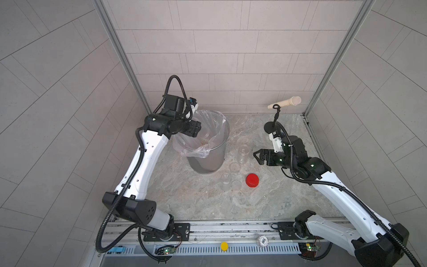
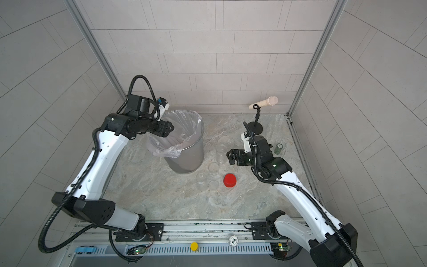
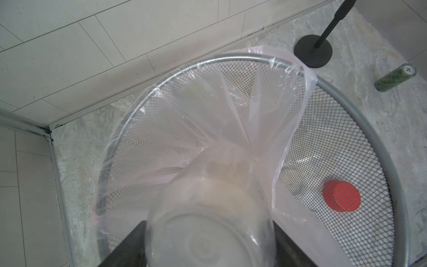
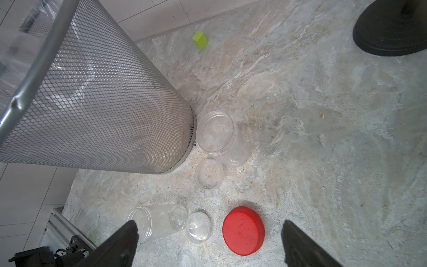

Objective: Empty moldy rice from jars
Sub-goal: Pour the moldy rice from the jar into the trash bin.

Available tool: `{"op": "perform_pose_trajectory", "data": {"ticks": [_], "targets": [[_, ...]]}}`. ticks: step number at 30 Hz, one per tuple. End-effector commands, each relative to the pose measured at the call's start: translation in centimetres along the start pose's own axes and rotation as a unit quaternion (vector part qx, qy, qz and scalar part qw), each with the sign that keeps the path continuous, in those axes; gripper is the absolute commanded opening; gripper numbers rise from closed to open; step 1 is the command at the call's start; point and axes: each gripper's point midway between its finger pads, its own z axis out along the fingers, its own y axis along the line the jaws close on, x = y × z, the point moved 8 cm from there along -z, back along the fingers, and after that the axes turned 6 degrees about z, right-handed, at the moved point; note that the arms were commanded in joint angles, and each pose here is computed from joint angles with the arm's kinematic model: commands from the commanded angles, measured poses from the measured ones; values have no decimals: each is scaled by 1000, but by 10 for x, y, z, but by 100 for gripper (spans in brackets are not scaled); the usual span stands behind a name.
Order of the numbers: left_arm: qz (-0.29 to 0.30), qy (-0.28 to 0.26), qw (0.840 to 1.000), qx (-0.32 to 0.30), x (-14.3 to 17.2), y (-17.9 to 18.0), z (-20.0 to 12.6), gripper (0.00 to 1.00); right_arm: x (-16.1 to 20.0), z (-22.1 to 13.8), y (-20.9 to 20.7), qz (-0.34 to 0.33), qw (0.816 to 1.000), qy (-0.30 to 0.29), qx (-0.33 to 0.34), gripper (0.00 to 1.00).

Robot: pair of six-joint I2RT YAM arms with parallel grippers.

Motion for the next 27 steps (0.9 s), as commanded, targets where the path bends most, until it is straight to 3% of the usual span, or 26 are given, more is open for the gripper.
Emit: {"op": "perform_pose_trajectory", "data": {"ticks": [1, 6, 17, 23, 27], "targets": [[-9, -73, 997, 2, -11, -3, -23, 17, -7, -10, 6, 2, 1000, -19, -7, 98], [-25, -142, 989, -3, -15, -7, -52, 21, -10, -17, 10, 9, 999, -29, -19, 98], [-36, -231, 972, -31, 1, -15, -102, 21, -24, -34, 27, 27, 995, -65, -73, 98], [-76, -338, 938, 21, 5, -27, -114, 20, -36, -49, 52, 49, 980, -86, -173, 99], [-101, -424, 897, 70, 6, -34, -118, 19, -47, -62, 67, 72, 964, -123, -224, 99]]}}
